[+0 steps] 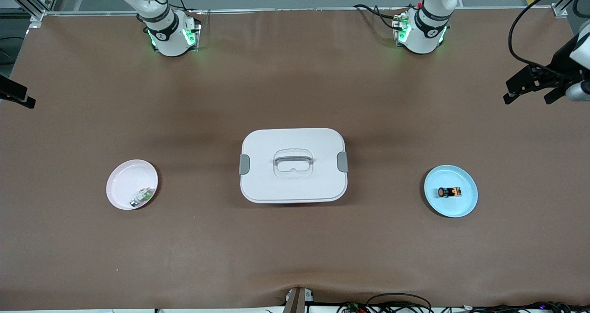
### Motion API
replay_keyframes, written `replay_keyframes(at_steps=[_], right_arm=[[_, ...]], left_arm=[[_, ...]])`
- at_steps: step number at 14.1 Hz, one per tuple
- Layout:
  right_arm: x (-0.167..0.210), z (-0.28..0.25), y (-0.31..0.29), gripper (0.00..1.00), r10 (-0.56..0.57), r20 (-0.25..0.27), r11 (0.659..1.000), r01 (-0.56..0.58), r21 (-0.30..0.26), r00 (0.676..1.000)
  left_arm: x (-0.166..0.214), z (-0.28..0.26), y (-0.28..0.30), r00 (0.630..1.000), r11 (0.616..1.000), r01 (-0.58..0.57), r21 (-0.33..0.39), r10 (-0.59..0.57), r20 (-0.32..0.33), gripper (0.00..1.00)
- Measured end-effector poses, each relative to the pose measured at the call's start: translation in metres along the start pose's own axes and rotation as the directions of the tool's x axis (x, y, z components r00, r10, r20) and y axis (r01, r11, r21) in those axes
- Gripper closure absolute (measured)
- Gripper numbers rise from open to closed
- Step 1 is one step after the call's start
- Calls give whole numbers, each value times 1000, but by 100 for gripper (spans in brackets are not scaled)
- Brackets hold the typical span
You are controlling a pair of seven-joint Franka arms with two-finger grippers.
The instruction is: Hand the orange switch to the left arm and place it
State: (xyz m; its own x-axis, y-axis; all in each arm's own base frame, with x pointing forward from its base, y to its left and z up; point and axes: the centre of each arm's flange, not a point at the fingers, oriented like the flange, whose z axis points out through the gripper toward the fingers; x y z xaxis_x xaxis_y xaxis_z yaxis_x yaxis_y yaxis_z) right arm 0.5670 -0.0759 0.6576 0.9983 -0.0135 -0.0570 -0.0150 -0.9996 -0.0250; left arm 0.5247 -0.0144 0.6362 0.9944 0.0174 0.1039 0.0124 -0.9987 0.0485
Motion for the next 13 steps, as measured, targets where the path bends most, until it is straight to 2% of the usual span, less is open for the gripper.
replay_keyframes(at_steps=[13], right_arm=[[0, 0, 0, 0, 0, 0, 1000, 0, 0, 1000]], left_arm=[[0, 13, -9, 999, 1000, 16, 4, -16, 34, 0]])
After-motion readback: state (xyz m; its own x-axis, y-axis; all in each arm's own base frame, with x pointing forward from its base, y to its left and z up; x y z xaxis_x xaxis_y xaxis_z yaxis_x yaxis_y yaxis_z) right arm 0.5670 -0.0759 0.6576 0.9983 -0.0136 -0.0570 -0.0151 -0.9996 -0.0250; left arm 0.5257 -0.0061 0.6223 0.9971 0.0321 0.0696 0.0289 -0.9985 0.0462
